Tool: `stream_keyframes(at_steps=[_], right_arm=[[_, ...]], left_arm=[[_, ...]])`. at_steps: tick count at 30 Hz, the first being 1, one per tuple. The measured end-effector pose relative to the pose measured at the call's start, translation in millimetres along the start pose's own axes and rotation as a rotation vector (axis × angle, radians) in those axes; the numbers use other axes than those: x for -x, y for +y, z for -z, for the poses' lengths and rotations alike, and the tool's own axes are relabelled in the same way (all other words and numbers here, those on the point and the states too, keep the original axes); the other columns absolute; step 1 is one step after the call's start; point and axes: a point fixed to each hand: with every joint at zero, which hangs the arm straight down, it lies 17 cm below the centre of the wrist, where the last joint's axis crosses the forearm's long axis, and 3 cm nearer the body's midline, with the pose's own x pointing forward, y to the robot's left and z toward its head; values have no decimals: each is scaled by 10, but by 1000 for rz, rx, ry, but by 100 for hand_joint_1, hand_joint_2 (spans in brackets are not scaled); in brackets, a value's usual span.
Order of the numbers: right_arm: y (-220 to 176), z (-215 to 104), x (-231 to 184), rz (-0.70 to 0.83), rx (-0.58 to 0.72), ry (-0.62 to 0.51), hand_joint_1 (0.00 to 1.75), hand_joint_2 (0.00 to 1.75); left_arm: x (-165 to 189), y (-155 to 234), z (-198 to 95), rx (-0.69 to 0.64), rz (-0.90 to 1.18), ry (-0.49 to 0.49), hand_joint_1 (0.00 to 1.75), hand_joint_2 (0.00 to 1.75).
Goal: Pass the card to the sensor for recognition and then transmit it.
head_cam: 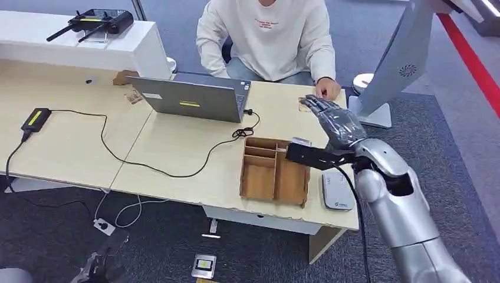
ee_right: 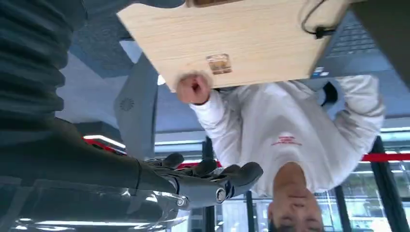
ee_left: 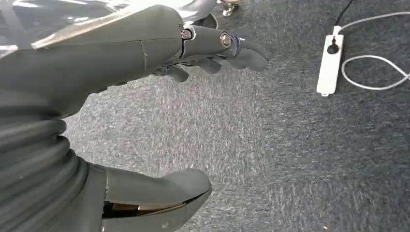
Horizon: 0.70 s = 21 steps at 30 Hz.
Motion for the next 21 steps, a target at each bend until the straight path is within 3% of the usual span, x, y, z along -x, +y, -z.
stream_keyframes(at_steps=[7, 21], right_arm=[[281, 198, -252, 36, -9, -30, 0, 175], [706, 222, -252, 64, -104, -1, 0, 175]], left_arm=[[104, 16, 7, -15, -100, 56, 0, 175], [327, 67, 21, -38, -182, 117, 0, 175]])
